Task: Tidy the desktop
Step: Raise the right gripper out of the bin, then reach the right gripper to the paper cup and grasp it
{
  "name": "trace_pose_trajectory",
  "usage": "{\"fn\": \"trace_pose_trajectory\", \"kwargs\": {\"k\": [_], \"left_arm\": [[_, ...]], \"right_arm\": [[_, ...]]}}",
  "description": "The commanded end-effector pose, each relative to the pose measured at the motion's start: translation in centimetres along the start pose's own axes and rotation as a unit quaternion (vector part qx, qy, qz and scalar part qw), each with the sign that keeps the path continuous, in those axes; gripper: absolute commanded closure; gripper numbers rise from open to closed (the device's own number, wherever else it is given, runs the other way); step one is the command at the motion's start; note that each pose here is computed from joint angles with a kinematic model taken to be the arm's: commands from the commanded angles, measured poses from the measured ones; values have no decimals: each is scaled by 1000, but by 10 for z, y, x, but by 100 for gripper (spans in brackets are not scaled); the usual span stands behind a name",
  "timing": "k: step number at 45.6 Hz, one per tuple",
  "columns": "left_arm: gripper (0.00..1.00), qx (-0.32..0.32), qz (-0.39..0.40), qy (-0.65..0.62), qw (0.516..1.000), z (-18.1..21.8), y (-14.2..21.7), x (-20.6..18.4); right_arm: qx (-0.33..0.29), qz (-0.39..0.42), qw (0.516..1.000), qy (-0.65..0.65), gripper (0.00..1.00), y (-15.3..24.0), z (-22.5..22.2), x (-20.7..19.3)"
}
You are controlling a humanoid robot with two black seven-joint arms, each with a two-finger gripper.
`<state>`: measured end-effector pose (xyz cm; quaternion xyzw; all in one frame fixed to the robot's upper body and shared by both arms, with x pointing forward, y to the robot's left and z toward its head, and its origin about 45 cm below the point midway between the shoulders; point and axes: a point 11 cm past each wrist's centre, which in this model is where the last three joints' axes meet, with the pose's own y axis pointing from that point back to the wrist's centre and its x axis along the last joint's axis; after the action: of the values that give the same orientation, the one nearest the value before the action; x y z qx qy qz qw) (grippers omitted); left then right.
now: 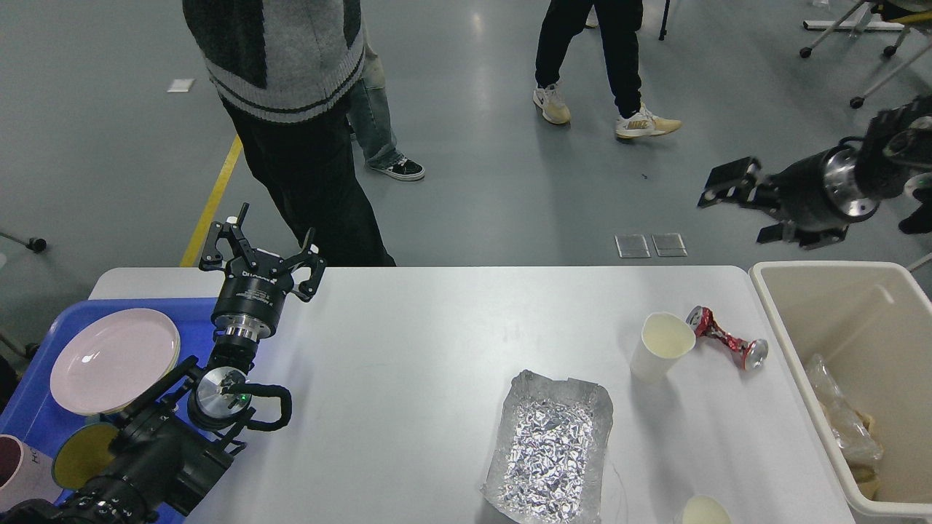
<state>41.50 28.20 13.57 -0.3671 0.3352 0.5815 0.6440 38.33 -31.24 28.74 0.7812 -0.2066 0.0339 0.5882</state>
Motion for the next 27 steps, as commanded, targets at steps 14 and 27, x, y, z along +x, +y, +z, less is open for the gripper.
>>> {"fn": "trace_pose_trajectory", "kwargs": {"k": [14, 27], "left_arm": [[4, 0, 0, 1, 1000, 0, 0, 0], [4, 0, 0, 1, 1000, 0, 0, 0]], "right_arm": [[-28, -89, 995, 40, 0, -4, -3, -61], [-17, -43, 998, -45, 0, -44, 25, -57]]}}
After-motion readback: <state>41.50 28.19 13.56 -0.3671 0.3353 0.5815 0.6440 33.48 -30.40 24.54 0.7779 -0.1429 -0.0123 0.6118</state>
